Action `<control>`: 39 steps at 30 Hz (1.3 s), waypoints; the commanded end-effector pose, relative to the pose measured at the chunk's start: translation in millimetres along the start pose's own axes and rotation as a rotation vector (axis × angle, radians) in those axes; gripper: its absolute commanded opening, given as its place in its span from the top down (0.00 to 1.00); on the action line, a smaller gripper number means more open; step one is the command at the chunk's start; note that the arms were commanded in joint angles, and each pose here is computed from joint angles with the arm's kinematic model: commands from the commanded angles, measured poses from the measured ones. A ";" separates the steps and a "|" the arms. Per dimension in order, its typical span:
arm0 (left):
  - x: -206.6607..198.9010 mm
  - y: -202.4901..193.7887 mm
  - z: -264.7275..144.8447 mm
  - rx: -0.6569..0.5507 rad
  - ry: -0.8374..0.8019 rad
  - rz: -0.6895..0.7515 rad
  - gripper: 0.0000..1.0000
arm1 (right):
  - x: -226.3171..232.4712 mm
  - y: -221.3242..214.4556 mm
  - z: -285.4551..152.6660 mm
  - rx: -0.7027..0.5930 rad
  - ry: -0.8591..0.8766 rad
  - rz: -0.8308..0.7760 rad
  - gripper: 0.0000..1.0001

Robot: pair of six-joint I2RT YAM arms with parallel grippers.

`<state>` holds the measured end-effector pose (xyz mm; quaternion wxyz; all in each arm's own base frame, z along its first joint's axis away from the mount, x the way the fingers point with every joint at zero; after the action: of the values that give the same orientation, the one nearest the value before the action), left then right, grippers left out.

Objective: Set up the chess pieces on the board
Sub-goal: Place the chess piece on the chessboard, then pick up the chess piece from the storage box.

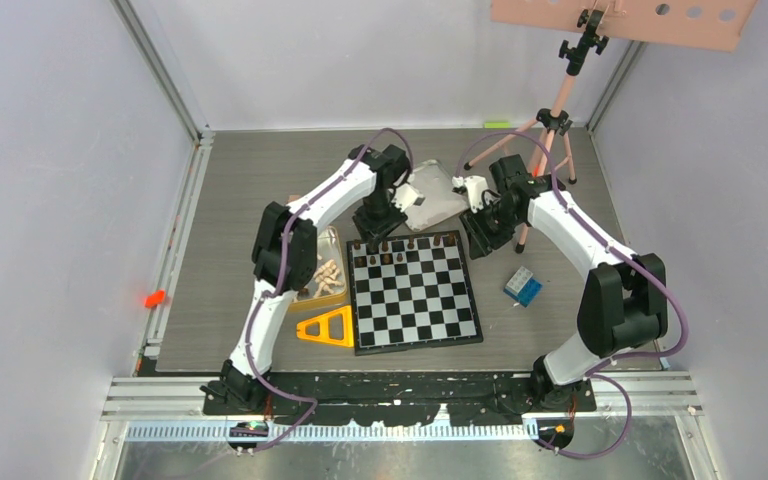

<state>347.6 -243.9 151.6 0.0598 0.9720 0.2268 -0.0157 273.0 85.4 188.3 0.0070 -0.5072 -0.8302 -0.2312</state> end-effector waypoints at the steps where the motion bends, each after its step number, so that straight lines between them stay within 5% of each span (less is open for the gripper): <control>1: -8.5 -10.0 -69.7 -0.138 0.105 0.028 0.59 | 0.2 5.9 -3.7 -0.032 0.008 -0.010 0.59; 13: -3.2 -126.0 -108.5 -0.225 0.196 -0.103 0.52 | -4.2 11.5 -28.2 -0.164 -0.013 0.037 0.58; 18: 2.6 -170.6 -94.7 -0.183 0.237 -0.137 0.44 | -8.2 12.7 -48.3 -0.261 -0.043 0.054 0.46; 39: 47.3 -206.0 -13.6 0.012 0.134 -0.273 0.57 | -7.9 2.1 -47.0 -0.290 -0.031 0.093 0.50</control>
<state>295.3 -37.0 145.7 0.0303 0.9313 0.3610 0.0375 265.9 60.3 225.0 -0.0639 -0.5485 -0.7697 -0.3202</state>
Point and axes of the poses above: each gripper's point midway between its finger pads, its own z axis out along the fingers, its own x axis along the line the jaws close on, y = z × x, the point moved 9 cm from there along -z, back along the fingers, and after that the axes turned 10 degrees about z, right-handed, at the moved point
